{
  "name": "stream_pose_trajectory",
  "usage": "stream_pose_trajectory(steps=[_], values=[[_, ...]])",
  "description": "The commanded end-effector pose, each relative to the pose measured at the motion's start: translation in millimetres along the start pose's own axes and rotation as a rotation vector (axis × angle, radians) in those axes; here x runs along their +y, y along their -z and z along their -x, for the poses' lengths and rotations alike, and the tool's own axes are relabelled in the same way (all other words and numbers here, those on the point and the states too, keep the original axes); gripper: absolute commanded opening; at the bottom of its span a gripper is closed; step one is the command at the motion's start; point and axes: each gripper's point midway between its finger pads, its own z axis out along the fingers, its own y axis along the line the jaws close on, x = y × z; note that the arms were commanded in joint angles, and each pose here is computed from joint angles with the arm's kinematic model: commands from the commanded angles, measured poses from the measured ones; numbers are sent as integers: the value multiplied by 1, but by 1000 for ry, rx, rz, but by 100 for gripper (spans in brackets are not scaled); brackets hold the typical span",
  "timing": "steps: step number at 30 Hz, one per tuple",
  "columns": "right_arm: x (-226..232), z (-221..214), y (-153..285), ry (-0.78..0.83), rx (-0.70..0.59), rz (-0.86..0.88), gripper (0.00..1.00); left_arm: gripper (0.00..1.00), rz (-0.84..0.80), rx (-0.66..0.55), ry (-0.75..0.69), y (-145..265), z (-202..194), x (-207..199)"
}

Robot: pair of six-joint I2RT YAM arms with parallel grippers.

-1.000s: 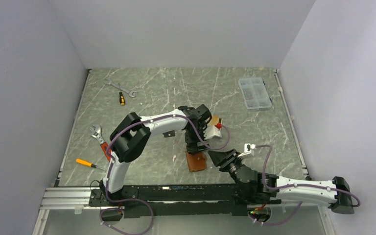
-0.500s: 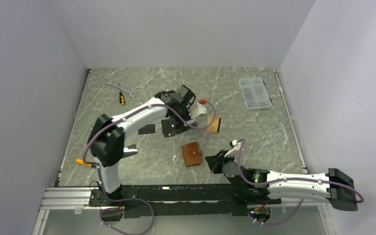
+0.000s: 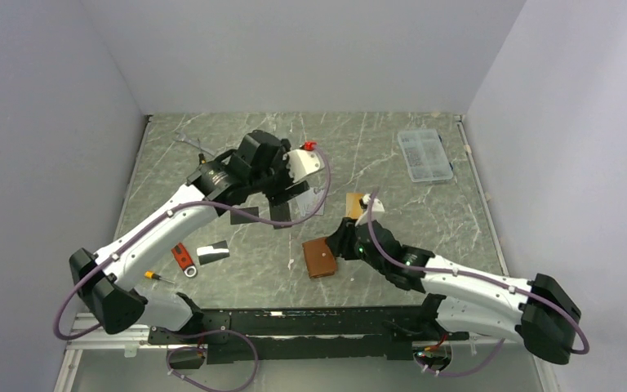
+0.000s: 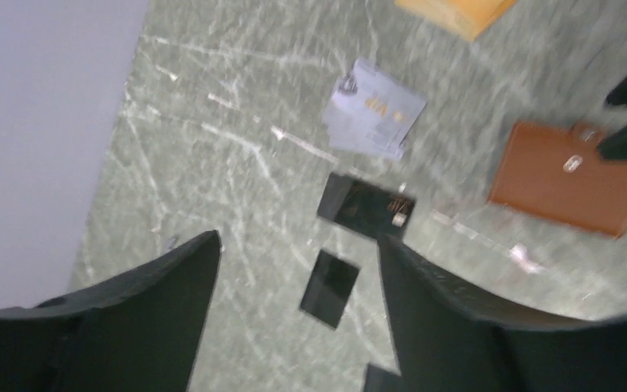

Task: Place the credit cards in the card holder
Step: Close the card holder at the center of the board.

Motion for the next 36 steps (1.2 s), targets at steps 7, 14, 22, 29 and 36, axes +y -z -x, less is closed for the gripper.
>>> stream_pose_trajectory(steps=[7, 14, 22, 29, 36], values=[[6, -3, -6, 78, 159, 8, 46, 11, -370, 316, -14, -15, -101, -44], [-3, -5, -11, 77, 223, -16, 48, 18, -194, 260, -427, -16, -115, -73], [-8, -14, -21, 76, 297, -46, 50, 5, -317, 73, -683, -28, -118, -126], [-11, -15, -26, 114, 364, -88, 51, 15, -432, -309, -1136, -17, -112, -190], [-18, -14, -28, 128, 404, -109, 49, 17, -379, -461, -1411, -44, -122, -219]])
